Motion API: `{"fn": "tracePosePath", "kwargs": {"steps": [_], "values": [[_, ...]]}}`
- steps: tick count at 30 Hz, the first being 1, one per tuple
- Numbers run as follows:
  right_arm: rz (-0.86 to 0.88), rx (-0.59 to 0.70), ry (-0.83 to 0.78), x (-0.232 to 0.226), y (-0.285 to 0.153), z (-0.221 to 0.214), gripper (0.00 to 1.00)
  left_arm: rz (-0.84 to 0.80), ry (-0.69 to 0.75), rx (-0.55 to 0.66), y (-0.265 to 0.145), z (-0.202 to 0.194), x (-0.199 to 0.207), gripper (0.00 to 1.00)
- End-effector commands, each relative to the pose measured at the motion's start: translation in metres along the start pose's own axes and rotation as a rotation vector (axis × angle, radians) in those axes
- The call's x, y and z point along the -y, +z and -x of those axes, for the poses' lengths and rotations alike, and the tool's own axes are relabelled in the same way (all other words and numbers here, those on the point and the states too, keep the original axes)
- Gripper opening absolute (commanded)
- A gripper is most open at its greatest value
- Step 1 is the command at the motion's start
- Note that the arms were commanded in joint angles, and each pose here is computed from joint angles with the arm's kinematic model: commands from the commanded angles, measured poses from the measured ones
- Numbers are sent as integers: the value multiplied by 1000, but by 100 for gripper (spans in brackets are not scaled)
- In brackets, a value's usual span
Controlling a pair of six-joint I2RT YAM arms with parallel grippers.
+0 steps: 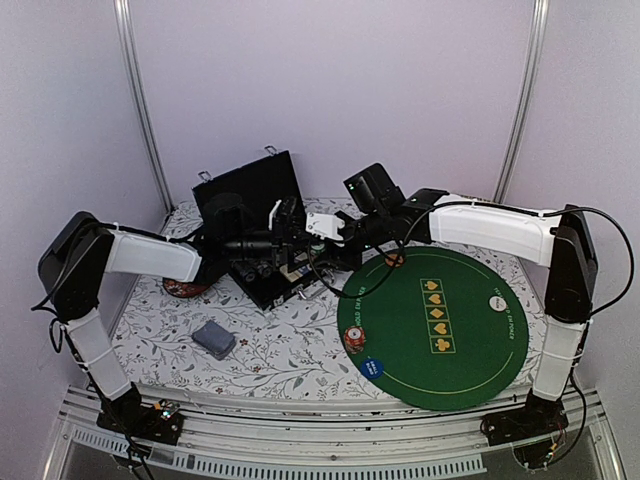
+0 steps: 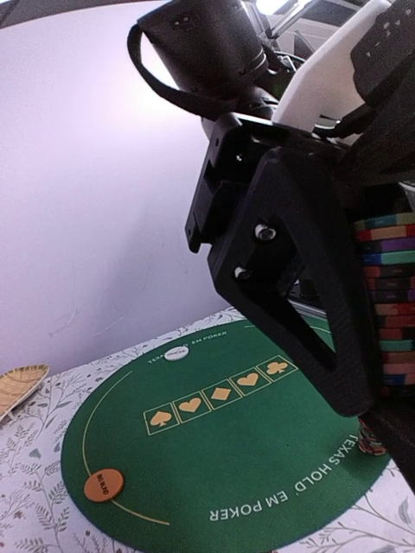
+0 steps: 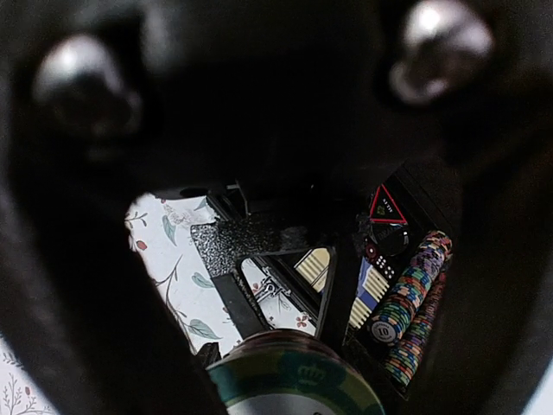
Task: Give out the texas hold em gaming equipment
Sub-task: Pass from the left arm to the right, then place the poker chips pile in the big blind area.
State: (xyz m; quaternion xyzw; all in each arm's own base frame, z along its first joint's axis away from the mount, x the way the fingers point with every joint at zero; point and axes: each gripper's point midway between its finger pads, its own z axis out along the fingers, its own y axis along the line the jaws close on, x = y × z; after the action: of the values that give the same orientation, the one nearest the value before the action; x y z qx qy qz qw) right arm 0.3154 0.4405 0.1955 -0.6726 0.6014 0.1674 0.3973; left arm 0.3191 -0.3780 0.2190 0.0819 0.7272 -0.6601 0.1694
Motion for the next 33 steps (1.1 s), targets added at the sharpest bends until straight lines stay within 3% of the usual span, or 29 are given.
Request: {"fn": "tracePosePath", "kwargs": {"steps": [1,11,20,33], "values": [[14,43,10,-3,-10,11,2,-17,44,27,-3,6,4,80],[14,22,79,3,-11,-7,2,73,33,89,-18,20,-21,98],[-17,7,180,21,-17,-36,2,236,45,169,-50,43,-53,98],[-231,-125,424,76,2,-155,2,407,114,220,-94,45,-67,98]]}}
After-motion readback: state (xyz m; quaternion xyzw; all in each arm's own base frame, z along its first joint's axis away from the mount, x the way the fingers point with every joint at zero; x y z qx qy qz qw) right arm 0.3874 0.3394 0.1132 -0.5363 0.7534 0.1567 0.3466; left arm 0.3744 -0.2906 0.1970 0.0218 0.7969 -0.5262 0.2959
